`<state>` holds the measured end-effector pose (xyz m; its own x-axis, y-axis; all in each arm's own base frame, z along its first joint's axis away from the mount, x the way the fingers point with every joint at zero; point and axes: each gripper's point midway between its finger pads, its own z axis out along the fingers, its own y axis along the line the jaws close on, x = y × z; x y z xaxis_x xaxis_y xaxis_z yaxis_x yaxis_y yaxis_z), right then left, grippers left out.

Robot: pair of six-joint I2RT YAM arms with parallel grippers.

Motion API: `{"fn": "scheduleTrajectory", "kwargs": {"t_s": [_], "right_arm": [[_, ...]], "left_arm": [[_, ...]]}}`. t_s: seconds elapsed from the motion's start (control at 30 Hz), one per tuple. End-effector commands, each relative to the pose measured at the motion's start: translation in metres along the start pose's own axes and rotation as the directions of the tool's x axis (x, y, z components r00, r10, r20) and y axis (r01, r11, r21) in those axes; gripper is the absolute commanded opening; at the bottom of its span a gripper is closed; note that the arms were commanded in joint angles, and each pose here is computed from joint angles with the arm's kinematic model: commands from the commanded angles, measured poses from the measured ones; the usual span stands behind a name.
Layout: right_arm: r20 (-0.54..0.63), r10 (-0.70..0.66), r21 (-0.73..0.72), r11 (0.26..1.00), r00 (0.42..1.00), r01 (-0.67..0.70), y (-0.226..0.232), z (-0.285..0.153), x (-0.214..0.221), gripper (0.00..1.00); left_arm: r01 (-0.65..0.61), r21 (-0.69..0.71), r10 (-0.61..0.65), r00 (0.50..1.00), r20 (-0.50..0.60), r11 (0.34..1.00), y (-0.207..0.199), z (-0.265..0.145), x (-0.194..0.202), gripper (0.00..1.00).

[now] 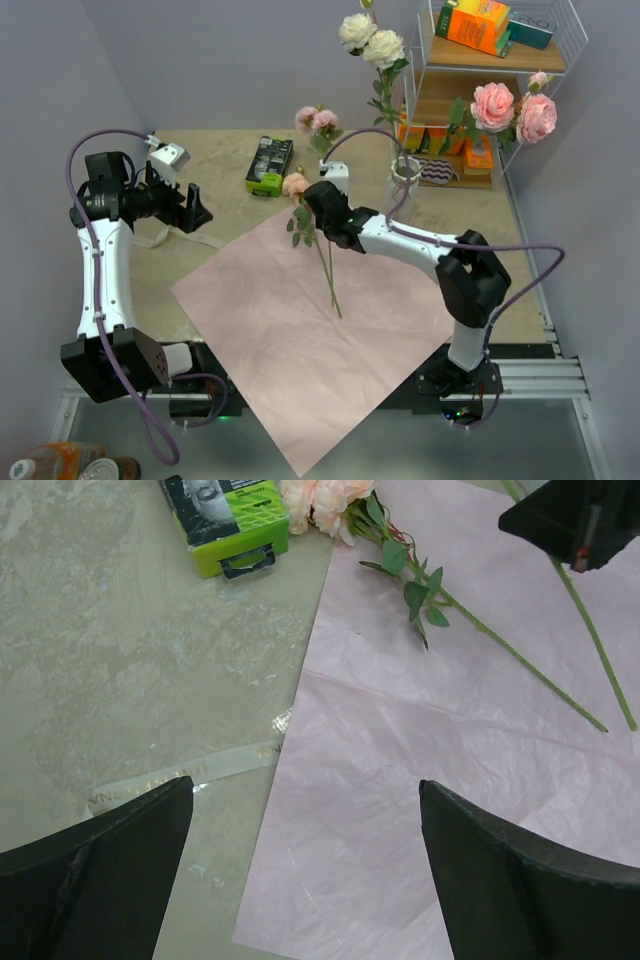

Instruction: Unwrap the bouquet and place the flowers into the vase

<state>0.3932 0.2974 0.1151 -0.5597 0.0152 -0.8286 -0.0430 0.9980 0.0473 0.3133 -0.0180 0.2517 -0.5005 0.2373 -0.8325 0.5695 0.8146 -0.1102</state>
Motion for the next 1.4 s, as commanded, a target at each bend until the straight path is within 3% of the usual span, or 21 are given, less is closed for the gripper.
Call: {"fn": "scheduleTrajectory", "kwargs": {"t_s": [0.0,0.33,0.5,0.63,0.73,0.77,0.83,0.87,1.07,1.23,1.37], "right_arm": [[0.223,0.051,-0.091,0.995,0.973,-0.031,0.017,-0.059,-0.065,0.0],[0.304,-0.062,-0.222,0.966,0.951,0.134,0.03,-0.124,-0.039,0.0],[0.476,-0.014,-0.214,0.968,0.879,0.131,0.016,-0.178,-0.095,0.0],[0.655,0.002,-0.156,0.979,0.756,0.133,-0.008,-0.23,-0.17,0.0],[0.79,-0.014,-0.075,0.99,0.613,0.119,-0.029,-0.275,-0.231,0.0],[0.85,-0.039,-0.013,0.995,0.526,0.094,-0.044,-0.299,-0.26,0.0],[0.896,-0.095,0.066,0.994,0.433,0.082,-0.049,-0.313,-0.283,0.0],[0.925,-0.119,0.121,0.992,0.36,0.018,-0.069,-0.335,-0.309,0.0],[0.946,-0.193,0.236,0.961,0.26,-0.143,-0.117,-0.336,-0.367,0.0],[0.945,-0.232,0.289,0.923,0.232,-0.253,-0.161,-0.32,-0.379,0.0],[0.94,-0.251,0.31,0.911,0.231,-0.273,-0.169,-0.295,-0.377,0.0]], "left_arm": [[-0.024,0.018,0.023,0.999,0.034,1.0,-0.006,-0.004,-0.005,0.99],[-0.026,0.024,0.025,0.999,0.046,0.999,-0.01,-0.006,-0.008,0.99],[-0.016,0.039,0.014,0.998,0.056,0.999,-0.011,-0.006,-0.012,0.99],[-0.017,0.038,0.015,0.998,0.058,0.999,-0.011,-0.007,-0.014,0.99],[-0.015,0.036,0.013,0.998,0.055,0.999,-0.011,-0.007,-0.012,0.99],[-0.016,0.033,0.014,0.998,0.053,0.999,-0.01,-0.007,-0.012,0.99],[-0.019,0.031,0.017,0.998,0.057,0.999,-0.01,-0.007,-0.014,0.99],[-0.019,0.03,0.017,0.998,0.056,0.999,-0.009,-0.006,-0.013,0.99],[-0.028,0.03,0.026,0.998,0.058,0.999,-0.004,-0.002,-0.014,0.99],[-0.034,0.041,0.031,0.998,0.061,0.999,0.005,0.003,-0.022,0.99],[-0.024,0.067,0.019,0.998,0.066,0.997,0.012,0.011,-0.027,0.99]]}}
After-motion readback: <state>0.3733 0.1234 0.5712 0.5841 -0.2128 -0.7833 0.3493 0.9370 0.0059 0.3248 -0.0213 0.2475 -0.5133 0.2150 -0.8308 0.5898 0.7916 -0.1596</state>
